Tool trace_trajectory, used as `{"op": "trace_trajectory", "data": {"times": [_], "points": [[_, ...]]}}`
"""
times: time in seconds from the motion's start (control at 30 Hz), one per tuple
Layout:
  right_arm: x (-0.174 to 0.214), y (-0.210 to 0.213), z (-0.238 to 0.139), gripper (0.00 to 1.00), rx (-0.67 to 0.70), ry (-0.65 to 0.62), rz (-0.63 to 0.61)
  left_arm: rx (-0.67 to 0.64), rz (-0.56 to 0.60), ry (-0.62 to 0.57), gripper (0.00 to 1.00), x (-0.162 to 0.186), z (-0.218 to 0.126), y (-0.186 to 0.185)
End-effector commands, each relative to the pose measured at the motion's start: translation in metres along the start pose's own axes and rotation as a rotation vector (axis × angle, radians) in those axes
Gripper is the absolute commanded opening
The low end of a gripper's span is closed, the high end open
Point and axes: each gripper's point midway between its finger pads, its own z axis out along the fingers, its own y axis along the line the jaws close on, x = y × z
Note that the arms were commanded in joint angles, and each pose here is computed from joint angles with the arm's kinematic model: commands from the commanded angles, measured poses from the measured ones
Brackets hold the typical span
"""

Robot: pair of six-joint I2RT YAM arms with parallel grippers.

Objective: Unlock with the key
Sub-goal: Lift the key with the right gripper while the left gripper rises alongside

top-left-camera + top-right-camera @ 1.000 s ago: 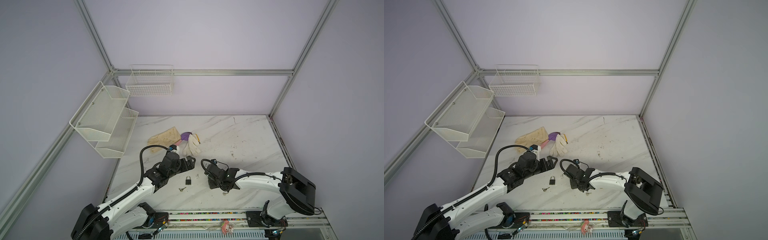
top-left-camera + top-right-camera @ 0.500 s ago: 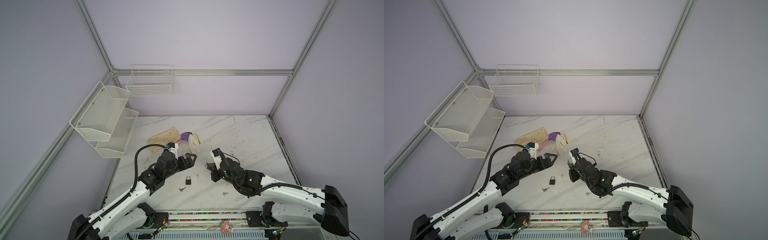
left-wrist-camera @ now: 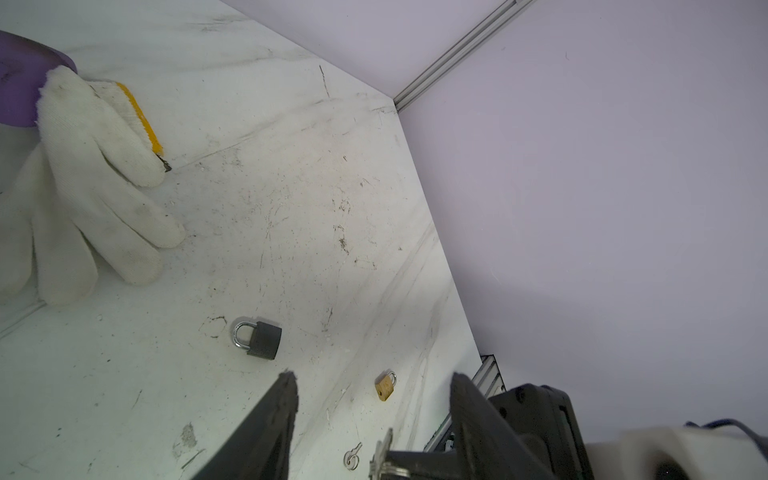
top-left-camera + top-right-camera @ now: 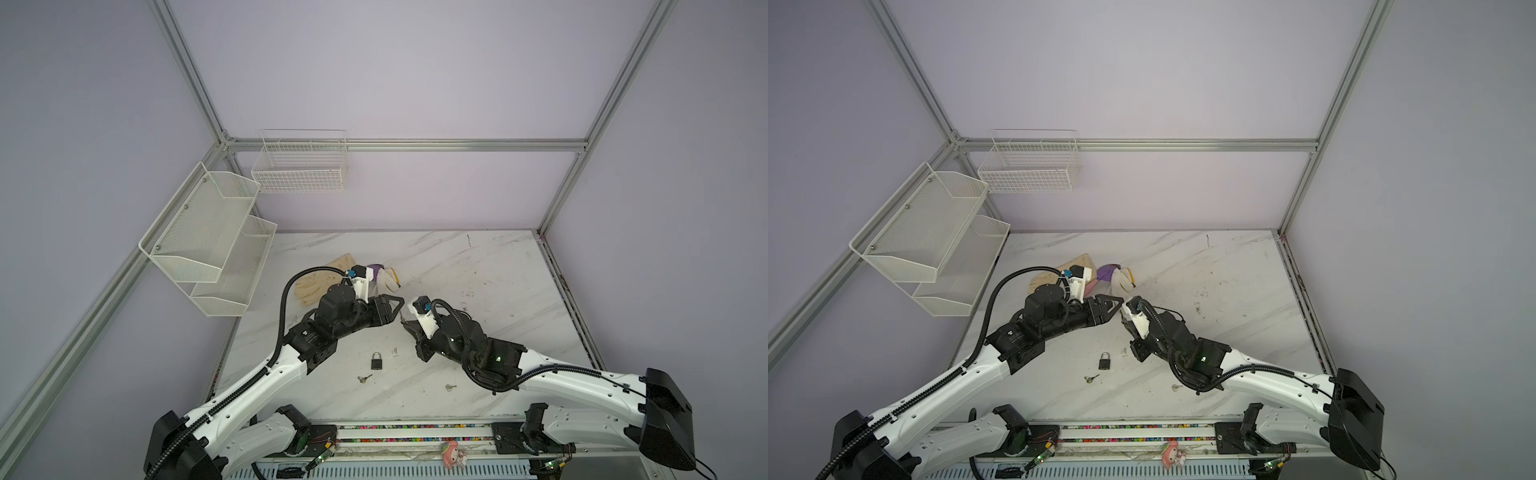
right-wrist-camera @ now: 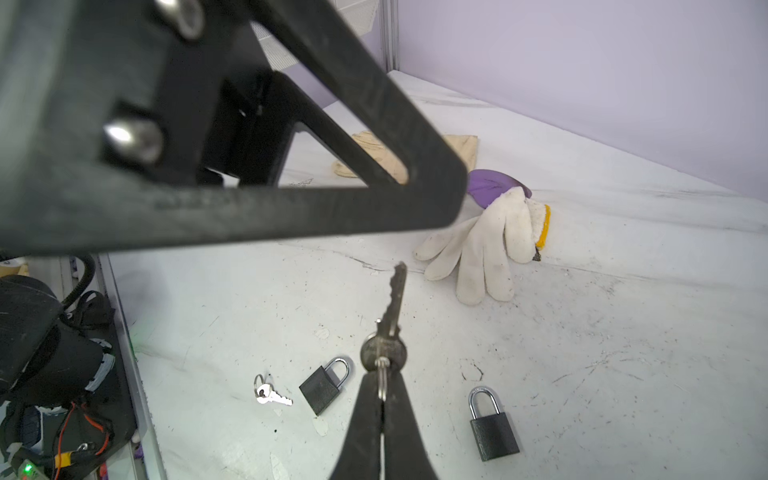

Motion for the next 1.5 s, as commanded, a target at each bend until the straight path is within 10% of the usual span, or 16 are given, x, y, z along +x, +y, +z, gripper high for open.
{"op": "trace_trajectory", "data": {"times": [0.0, 0.57, 0.83, 1.03, 1.47], "points": [[-0.028, 0.007, -0.007, 0.0, -0.026, -0.084, -0.02, 0.109, 0.076, -0.052, 0.5, -0.029, -0.008, -0.042], [-0.024, 0.002, 0.004, 0.0, 0.016, -0.054, -0.024, 0.126, 0.096, -0.002, 0.02, -0.017, 0.004, -0.037], [-0.035, 0.001, -0.005, 0.0, 0.016, -0.079, 0.02, 0.118, 0.117, -0.018, 0.0, -0.02, 0.003, -0.036], [-0.045, 0.006, -0.021, 0.53, -0.04, -0.11, 0.091, 0.131, 0.162, -0.127, 0.0, -0.041, -0.003, -0.045], [-0.084, -0.011, -0.063, 0.53, -0.497, -0.111, 0.383, 0.369, 0.263, -0.284, 0.0, -0.062, -0.005, -0.085]]}}
